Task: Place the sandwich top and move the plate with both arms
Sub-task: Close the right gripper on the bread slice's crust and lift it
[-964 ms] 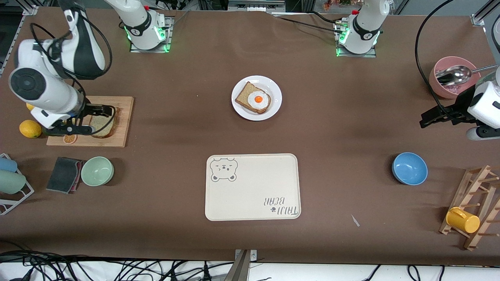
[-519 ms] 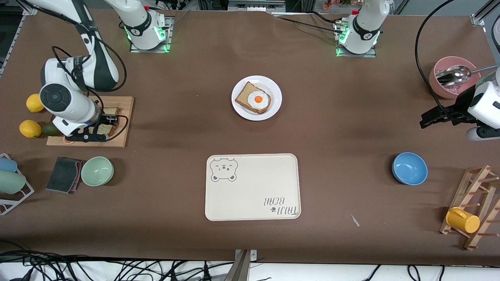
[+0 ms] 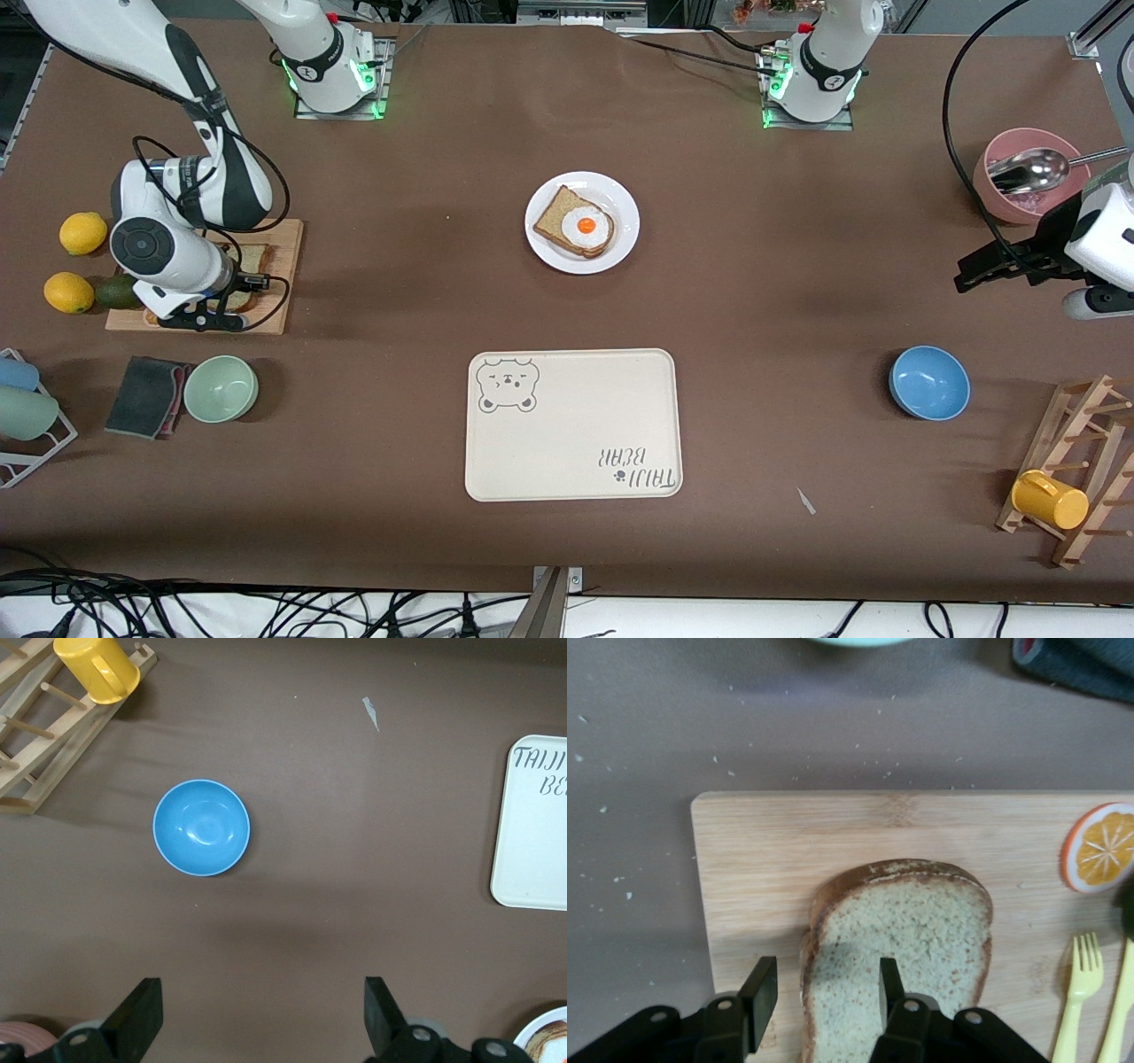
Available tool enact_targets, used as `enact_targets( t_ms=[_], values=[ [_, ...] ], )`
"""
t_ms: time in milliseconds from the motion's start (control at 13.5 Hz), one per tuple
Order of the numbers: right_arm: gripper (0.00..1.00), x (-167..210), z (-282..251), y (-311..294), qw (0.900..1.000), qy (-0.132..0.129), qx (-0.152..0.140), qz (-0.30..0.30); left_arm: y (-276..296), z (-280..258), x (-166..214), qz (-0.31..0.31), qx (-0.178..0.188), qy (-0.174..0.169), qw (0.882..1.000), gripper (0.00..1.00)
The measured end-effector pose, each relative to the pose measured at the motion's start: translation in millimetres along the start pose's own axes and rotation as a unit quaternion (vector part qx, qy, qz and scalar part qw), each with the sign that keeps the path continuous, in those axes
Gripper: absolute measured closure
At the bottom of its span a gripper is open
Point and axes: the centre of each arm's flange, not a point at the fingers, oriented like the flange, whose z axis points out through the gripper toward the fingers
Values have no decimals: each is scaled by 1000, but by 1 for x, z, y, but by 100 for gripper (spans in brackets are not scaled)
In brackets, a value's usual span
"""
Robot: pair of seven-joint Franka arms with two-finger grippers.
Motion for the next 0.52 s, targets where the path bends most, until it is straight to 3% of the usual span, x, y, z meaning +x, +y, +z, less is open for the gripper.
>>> enact_targets(
  t_ms=[519],
  values=[
    [47, 5, 16, -4, 1000, 9, 1, 7, 0, -1, 0, -7, 0, 0, 1000, 0]
  ],
)
